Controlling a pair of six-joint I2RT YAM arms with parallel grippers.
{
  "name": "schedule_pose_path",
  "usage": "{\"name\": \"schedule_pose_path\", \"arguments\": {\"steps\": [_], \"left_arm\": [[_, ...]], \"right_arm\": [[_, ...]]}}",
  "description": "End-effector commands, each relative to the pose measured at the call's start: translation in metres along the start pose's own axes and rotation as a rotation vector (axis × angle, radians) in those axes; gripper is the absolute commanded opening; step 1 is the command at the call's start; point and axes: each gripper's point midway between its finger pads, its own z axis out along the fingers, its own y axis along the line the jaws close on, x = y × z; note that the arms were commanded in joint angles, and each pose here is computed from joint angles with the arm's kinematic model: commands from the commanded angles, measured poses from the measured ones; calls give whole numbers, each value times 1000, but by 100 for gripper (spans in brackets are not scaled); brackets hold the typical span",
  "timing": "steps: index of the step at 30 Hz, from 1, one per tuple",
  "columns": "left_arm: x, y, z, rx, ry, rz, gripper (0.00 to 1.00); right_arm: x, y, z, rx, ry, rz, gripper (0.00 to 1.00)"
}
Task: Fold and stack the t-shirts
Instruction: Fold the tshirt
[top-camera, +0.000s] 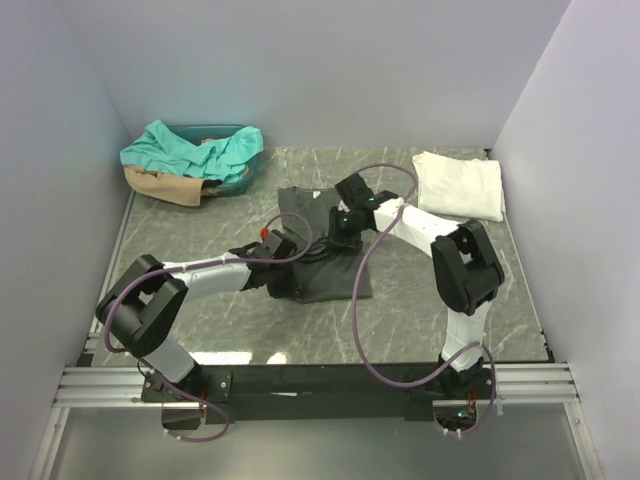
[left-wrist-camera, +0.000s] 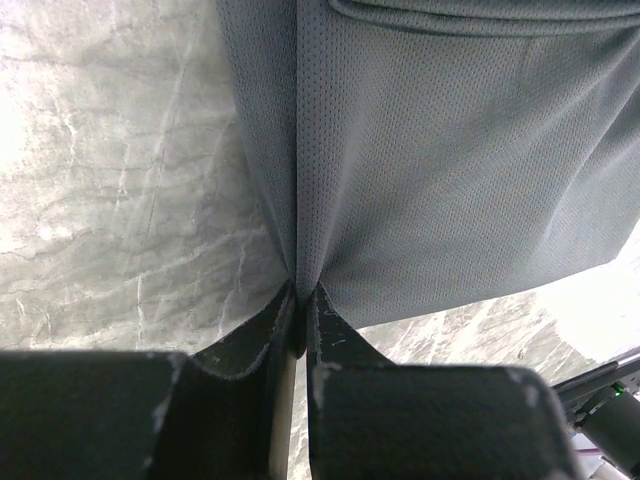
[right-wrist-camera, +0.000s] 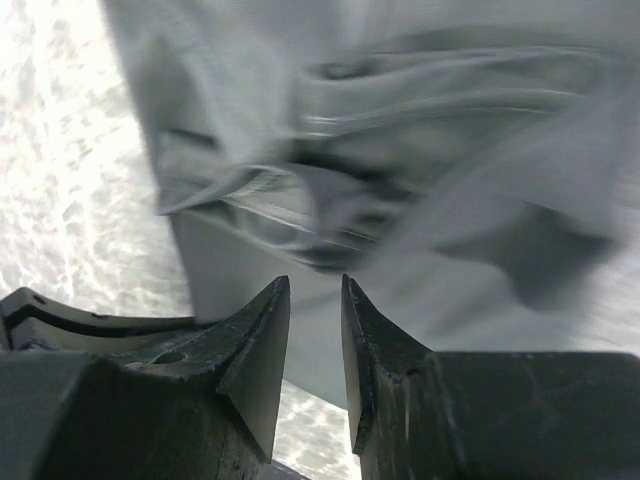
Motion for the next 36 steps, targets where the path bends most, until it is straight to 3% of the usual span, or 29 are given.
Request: {"name": "schedule_pose_path", "arguments": {"steps": [1, 21, 36], "left_arm": [[16, 31, 2, -111, 30, -4, 12], [19, 34, 4, -124, 48, 1, 11], [30, 40, 9, -141, 104, 19, 11]], "right_arm": [[-6, 36, 9, -70, -14, -34, 35], [29, 37, 36, -19, 63, -71, 35], [-32, 26, 47, 46, -66, -25, 35]]}}
